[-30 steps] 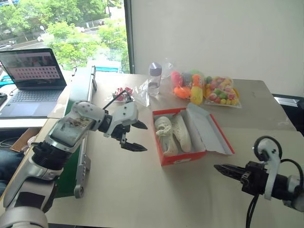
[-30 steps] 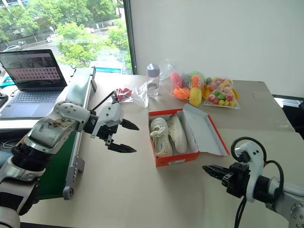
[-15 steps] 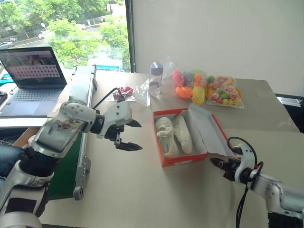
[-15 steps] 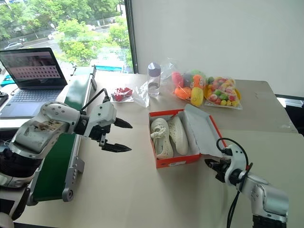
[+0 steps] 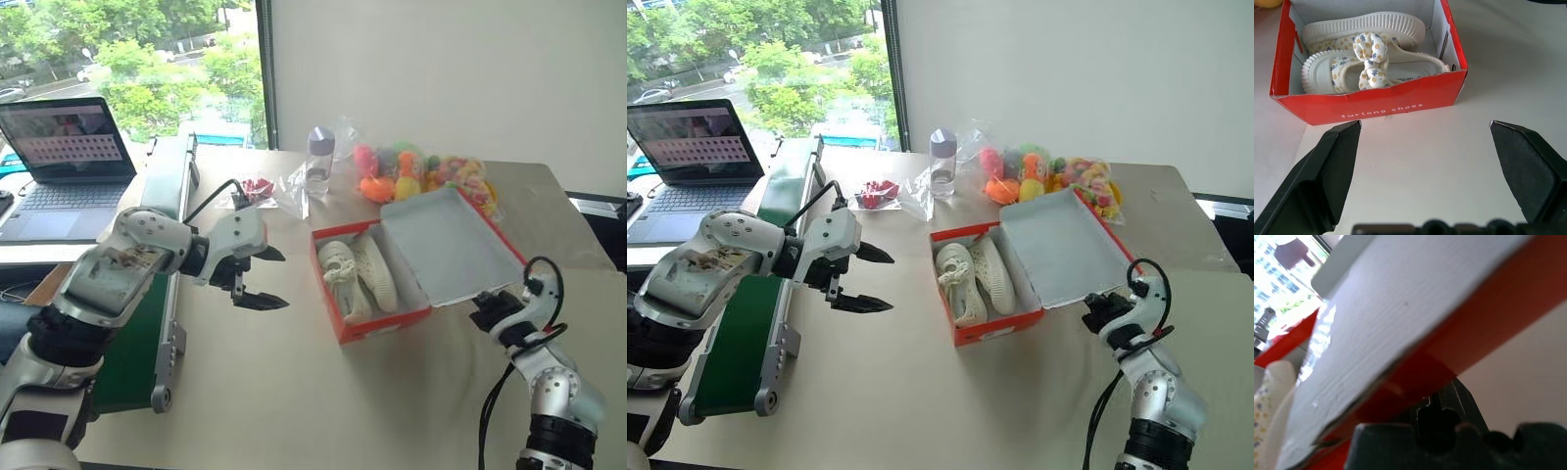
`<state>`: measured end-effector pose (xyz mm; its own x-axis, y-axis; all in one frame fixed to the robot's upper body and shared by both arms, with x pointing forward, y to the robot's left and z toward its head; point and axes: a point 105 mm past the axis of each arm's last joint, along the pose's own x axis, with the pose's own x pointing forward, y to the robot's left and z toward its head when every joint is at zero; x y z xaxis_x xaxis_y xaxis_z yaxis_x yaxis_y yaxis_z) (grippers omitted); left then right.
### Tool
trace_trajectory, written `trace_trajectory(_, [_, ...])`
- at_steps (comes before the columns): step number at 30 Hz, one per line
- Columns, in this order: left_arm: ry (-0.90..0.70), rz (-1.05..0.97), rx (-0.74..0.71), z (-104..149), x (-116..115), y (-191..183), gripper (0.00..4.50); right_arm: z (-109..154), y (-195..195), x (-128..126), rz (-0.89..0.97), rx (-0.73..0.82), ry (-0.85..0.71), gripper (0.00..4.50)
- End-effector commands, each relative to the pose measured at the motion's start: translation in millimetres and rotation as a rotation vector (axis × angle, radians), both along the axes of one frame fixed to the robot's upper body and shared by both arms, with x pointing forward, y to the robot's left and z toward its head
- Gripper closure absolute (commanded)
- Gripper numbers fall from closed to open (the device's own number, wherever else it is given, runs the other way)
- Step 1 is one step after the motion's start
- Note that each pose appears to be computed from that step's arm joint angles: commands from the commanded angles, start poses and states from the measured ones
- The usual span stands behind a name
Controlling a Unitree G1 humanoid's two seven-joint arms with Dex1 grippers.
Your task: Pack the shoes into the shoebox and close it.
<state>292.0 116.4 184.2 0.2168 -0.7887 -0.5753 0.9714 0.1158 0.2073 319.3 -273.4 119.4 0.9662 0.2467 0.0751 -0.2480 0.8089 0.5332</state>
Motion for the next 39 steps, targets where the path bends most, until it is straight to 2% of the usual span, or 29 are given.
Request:
trace_trajectory(1, [-0.053,-0.021,-0.002,14.7,-2.9,-2.8,0.0,85.5,24.5,-12.7,0.225,-0.049,-0.256,4.43])
trace_trajectory(6, [-0.059,-0.009,-0.002,16.9,-3.8,-1.2,0.0,120.8,64.8,-30.8,0.49,-0.1,-0.31,4.43])
trace_trajectory(9, [-0.063,0.01,-0.009,18.6,-6.3,1.2,0.0,128.5,90.6,-34.0,0.628,-0.157,-0.305,4.43])
trace_trajectory(14, [-0.074,0.06,-0.016,19.7,-8.6,6.6,0.0,144.9,124.3,-17.8,0.766,-0.169,-0.34,4.43])
trace_trajectory(18, [-0.075,0.104,-0.022,19.2,-11.2,12.8,0.0,137.8,154.5,3.0,0.868,-0.2,-0.309,4.43])
trace_trajectory(21, [-0.085,0.156,-0.028,19.3,-12.7,19.8,0.0,117.5,182.5,24.4,0.95,-0.224,-0.232,4.43])
trace_trajectory(24, [-0.098,0.208,-0.029,18.4,-12.9,26.2,0.0,97.7,198.4,34.8,1.01,-0.25,-0.178,4.43])
trace_trajectory(29, [-0.117,0.285,-0.015,12.1,-14.7,35.2,0.0,40.3,213.4,39.8,1.078,-0.407,-0.015,4.43])
trace_trajectory(33, [-0.121,0.316,-0.018,10.5,-19.0,37.5,0.0,-12.5,210.0,42.9,1.071,-0.659,0.133,4.43])
trace_trajectory(36, [-0.121,0.324,-0.019,9.1,-21.3,36.8,0.0,-55.0,194.1,40.3,1.082,-0.982,0.221,4.43])
trace_trajectory(39, [-0.121,0.327,-0.022,8.5,-22.0,35.5,0.0,-70.5,187.2,37.5,1.104,-1.115,0.242,4.43])
